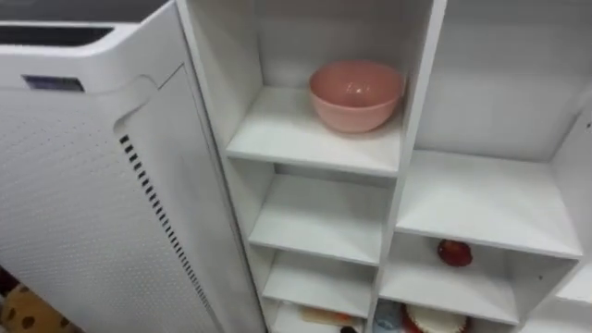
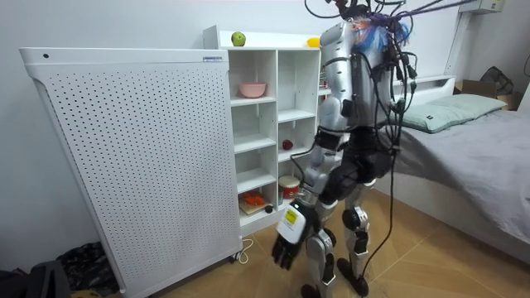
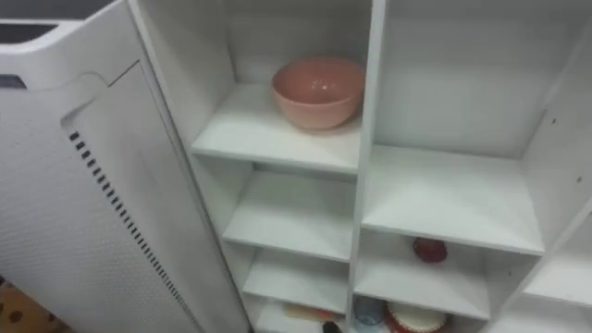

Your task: Arrange fruit in the closet

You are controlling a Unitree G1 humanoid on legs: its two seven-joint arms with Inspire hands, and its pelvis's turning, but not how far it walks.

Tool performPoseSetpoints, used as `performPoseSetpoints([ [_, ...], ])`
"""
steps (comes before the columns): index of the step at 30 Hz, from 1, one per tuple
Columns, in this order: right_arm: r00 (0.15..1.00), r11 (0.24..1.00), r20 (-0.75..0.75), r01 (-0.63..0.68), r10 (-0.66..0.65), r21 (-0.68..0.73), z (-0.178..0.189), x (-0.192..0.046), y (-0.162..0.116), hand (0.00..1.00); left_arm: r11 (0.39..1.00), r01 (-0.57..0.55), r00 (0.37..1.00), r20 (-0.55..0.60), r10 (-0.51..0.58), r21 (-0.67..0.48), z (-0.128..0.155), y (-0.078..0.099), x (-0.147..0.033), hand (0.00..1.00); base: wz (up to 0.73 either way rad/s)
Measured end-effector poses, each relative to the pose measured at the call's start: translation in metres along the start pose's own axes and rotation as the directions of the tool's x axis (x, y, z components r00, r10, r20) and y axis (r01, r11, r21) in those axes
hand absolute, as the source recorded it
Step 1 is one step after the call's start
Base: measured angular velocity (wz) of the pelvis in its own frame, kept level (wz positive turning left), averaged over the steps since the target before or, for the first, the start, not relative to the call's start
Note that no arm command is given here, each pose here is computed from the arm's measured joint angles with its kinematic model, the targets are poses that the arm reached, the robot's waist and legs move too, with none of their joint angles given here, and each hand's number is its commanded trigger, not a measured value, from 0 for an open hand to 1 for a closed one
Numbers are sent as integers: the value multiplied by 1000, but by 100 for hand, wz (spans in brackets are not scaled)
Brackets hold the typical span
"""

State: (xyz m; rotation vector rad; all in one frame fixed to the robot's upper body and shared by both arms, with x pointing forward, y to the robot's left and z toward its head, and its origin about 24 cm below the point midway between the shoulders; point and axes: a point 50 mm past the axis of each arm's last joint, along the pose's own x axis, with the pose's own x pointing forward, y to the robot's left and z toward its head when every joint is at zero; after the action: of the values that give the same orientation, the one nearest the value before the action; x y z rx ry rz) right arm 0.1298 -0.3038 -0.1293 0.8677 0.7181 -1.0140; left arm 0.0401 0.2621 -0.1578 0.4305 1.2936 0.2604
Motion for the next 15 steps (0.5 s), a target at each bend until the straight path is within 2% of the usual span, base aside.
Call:
performPoseSetpoints([
  [1,1000,999,-15,24,-24,-23,-6,-1,-12,0,1000,-4,1000,-2,4,-13,-1,0,0,0,-8],
  [3,991,987,-73,100,-110,-125,-26,-9,-53,0,1000,-18,1000,-14,18,-21,-9,-1,-2,0,-19],
  [7,966,908,-178,102,-189,-407,-58,-24,-94,0,1000,-16,999,-45,17,22,-26,-5,-7,0,-14],
  [11,953,793,-240,0,-185,-609,-75,-28,-95,0,1000,-6,999,-47,6,17,-25,-11,-8,0,-7],
  [15,950,616,-278,-135,-142,-776,-84,-27,-82,0,1000,2,999,-47,-1,20,-21,-12,-7,0,-4],
])
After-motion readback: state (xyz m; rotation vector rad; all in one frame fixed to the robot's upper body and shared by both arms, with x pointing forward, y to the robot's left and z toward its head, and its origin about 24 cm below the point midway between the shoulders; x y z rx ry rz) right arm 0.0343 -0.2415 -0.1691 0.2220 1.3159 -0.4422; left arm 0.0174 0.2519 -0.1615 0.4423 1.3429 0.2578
